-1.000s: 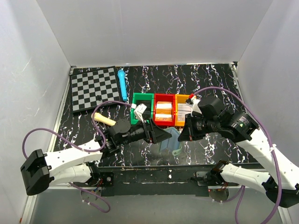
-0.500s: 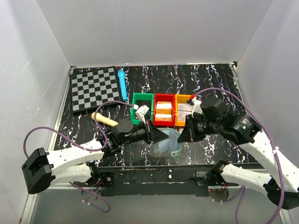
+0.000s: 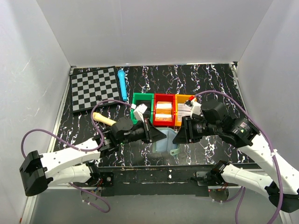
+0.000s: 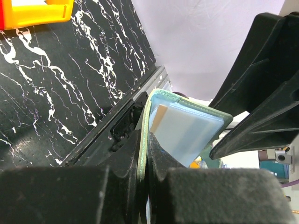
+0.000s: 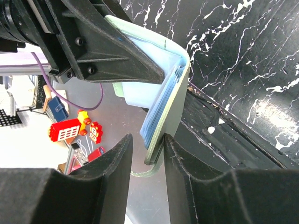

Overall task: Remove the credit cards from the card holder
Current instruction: Open the card holder, then place the card holder at the center of the board.

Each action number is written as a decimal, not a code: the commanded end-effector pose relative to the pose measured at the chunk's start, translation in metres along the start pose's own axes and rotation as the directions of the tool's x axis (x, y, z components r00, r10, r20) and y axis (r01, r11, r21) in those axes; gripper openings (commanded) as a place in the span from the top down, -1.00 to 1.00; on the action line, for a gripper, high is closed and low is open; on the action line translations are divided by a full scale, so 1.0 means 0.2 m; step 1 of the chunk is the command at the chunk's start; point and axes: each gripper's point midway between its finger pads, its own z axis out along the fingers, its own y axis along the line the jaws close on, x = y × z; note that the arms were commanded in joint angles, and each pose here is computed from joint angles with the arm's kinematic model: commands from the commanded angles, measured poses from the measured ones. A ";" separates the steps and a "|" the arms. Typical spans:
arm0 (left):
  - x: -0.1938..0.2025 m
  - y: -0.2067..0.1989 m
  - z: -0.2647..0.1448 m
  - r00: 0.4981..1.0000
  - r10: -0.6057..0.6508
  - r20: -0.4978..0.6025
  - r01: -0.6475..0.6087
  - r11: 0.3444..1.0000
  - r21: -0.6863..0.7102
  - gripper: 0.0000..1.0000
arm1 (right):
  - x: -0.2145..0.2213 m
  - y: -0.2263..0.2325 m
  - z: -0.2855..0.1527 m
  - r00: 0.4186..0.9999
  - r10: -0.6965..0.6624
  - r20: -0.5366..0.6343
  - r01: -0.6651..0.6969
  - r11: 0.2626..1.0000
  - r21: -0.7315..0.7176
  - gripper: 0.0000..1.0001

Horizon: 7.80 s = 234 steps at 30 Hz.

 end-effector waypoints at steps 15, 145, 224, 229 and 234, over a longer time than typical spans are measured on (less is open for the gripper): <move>-0.15 -0.12 -0.11 0.991 -0.045 0.126 0.043 0.999 0.017 1.00 | 0.01 0.04 0.02 1.000 -0.004 0.016 0.005 0.997 -0.072 0.37; -0.10 -0.31 -0.14 0.997 0.004 0.078 -0.022 0.972 0.235 -0.17 | -0.09 0.19 -0.05 0.991 -0.039 0.128 0.065 0.976 -0.208 0.97; -0.12 -0.31 -0.19 0.992 0.076 0.101 -0.093 0.980 0.177 0.55 | -0.05 0.10 0.00 0.990 -0.026 0.138 0.051 0.982 -0.183 0.97; -0.12 -0.32 -0.20 0.992 0.077 0.105 -0.096 0.978 0.187 0.72 | -0.05 0.09 0.01 0.990 -0.028 0.138 0.052 0.982 -0.180 0.97; -0.13 -0.33 -0.21 0.990 0.082 0.111 -0.103 0.975 0.196 0.72 | -0.05 0.08 0.02 0.990 -0.022 0.136 0.046 0.983 -0.177 0.97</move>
